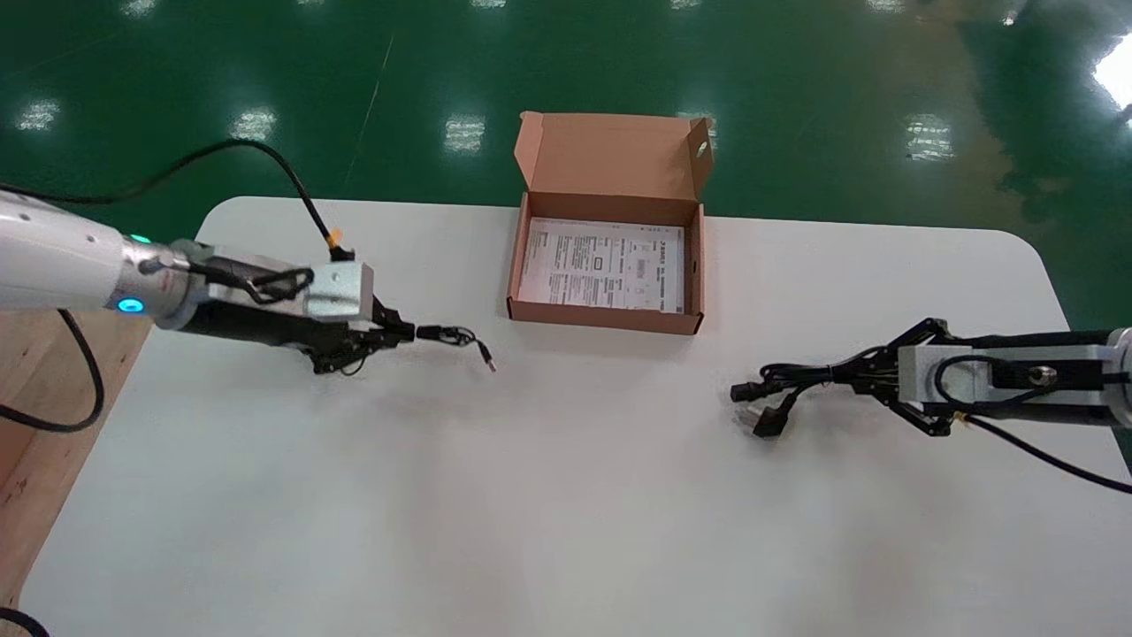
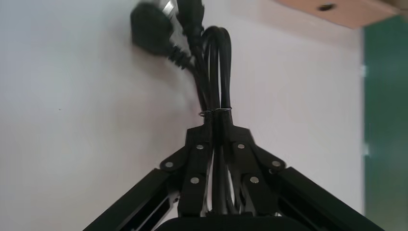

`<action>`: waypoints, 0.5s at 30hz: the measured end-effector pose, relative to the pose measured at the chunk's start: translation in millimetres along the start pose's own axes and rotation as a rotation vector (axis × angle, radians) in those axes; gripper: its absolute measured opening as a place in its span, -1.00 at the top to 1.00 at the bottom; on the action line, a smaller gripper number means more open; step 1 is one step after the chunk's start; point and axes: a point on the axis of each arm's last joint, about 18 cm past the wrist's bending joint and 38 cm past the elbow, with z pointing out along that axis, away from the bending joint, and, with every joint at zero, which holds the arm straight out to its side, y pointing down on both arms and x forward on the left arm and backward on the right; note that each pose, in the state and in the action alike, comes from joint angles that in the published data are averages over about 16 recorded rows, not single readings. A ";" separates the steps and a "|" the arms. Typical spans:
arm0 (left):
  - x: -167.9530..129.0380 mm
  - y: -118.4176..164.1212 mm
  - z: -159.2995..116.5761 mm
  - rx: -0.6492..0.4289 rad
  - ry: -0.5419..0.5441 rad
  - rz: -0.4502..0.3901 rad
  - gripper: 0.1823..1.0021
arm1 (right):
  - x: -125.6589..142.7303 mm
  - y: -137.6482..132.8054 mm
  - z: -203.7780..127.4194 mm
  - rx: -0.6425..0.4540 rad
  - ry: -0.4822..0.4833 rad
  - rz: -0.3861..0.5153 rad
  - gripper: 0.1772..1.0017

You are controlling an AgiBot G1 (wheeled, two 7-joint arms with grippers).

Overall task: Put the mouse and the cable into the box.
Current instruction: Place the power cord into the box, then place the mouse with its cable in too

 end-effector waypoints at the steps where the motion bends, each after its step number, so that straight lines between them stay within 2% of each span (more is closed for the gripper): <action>1: -6.9 -2.5 -7.4 0.006 -0.018 0.000 0.89 | 6.4 -3.4 -2.3 0.008 0.014 0.003 0.88; 8: -61.5 -24.2 -69.3 0.033 -0.187 0.048 0.89 | 61.6 -44.0 -7.5 0.083 0.119 0.023 0.91; 15: -116.2 -68.2 -123.9 0.110 -0.424 0.145 0.89 | 105.3 -102.0 22.7 0.150 0.182 0.028 0.93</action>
